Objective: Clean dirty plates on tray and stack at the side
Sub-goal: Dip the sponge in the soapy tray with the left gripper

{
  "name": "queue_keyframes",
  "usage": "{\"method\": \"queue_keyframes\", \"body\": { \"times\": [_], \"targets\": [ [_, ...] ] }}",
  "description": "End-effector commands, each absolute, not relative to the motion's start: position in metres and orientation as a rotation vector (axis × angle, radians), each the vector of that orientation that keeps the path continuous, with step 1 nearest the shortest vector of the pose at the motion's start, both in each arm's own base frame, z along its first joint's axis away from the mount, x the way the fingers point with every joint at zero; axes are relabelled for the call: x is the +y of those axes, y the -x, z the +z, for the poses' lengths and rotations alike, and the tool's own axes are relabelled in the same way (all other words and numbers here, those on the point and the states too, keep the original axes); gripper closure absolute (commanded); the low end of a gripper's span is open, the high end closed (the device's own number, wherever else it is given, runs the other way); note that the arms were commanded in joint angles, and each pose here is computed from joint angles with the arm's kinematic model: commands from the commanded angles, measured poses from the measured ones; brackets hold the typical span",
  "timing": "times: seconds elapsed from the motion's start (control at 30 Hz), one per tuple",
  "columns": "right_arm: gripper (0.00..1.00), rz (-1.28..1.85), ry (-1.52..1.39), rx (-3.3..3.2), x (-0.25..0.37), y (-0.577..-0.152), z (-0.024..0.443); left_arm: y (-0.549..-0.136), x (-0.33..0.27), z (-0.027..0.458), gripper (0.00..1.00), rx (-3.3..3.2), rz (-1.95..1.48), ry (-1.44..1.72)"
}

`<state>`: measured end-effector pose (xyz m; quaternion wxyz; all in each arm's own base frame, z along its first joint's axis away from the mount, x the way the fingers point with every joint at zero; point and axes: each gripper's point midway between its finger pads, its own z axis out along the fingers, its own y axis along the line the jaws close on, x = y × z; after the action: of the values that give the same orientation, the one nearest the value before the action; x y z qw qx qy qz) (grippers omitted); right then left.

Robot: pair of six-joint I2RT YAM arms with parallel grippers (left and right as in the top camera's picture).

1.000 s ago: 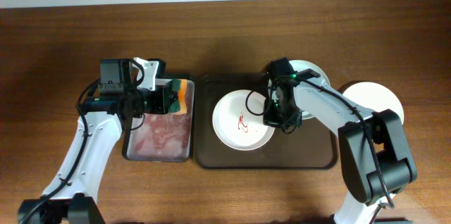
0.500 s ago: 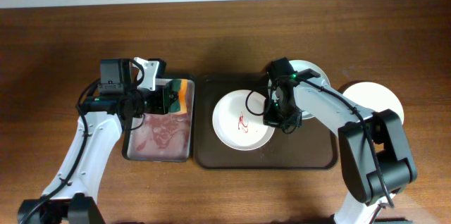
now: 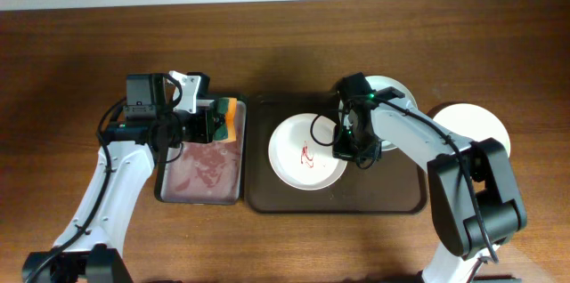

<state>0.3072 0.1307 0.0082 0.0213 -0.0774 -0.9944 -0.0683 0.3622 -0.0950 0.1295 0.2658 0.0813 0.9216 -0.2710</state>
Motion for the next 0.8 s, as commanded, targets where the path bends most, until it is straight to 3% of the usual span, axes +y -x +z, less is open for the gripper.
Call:
{"method": "queue_keyframes", "body": {
  "times": [0.0,0.77],
  "targets": [
    [0.96,-0.146,0.230,-3.103,0.1210,-0.3050,0.0102,-0.3623,-0.0972,0.1397,1.00,2.445,-0.748,-0.261],
    [0.96,-0.141,0.230,-3.093,0.1204,-0.3025,0.0102,-0.3670,-0.0971,0.1429,1.00,2.420,-0.739,-0.269]
  ]
}}
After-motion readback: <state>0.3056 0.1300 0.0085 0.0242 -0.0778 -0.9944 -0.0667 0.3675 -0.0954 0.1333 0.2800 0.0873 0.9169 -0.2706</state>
